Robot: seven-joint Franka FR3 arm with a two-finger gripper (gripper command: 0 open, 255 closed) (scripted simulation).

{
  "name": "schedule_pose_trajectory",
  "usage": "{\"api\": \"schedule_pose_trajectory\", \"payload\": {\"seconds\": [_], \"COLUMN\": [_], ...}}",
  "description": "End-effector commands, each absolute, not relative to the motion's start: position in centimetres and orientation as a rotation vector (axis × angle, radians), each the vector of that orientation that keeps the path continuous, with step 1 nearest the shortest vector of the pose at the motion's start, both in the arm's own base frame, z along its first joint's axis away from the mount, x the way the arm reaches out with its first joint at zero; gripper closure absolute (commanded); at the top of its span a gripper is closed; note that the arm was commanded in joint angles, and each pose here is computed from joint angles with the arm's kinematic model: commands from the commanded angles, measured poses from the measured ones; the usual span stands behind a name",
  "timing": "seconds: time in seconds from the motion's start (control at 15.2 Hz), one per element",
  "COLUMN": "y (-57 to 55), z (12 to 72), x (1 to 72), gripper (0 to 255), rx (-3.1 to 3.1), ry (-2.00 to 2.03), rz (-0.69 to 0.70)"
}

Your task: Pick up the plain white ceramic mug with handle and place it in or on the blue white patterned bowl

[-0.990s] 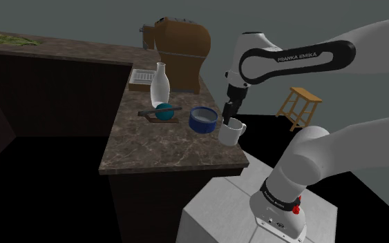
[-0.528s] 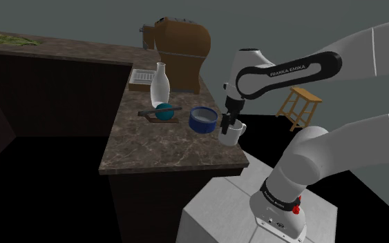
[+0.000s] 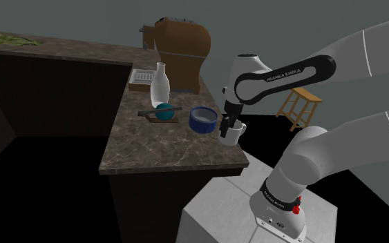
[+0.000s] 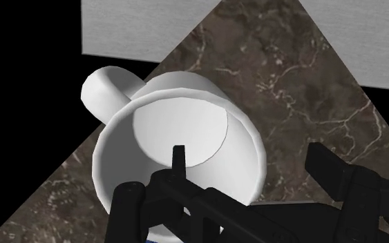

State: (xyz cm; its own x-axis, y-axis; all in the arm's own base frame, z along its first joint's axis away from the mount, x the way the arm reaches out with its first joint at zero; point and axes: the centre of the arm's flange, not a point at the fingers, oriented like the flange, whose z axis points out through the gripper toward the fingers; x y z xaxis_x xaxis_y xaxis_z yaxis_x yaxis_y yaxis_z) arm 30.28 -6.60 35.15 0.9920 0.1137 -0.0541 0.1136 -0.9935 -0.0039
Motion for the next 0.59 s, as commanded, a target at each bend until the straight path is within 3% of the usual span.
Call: {"api": "schedule_pose_trajectory", "payload": {"seconds": [0.0, 0.07, 0.13, 0.53], "y": [-6.6, -6.6, -6.6, -6.6], "z": [35.15, 35.15, 35.15, 35.15], "x": [30.28, 30.28, 30.28, 30.29], "gripper": [0, 0, 255, 255], "rx": [-3.135, -3.135, -3.135, -3.135], "ry": [-0.179, -0.179, -0.179, -0.179], "rz": [0.085, 0.085, 0.085, 0.085]}}
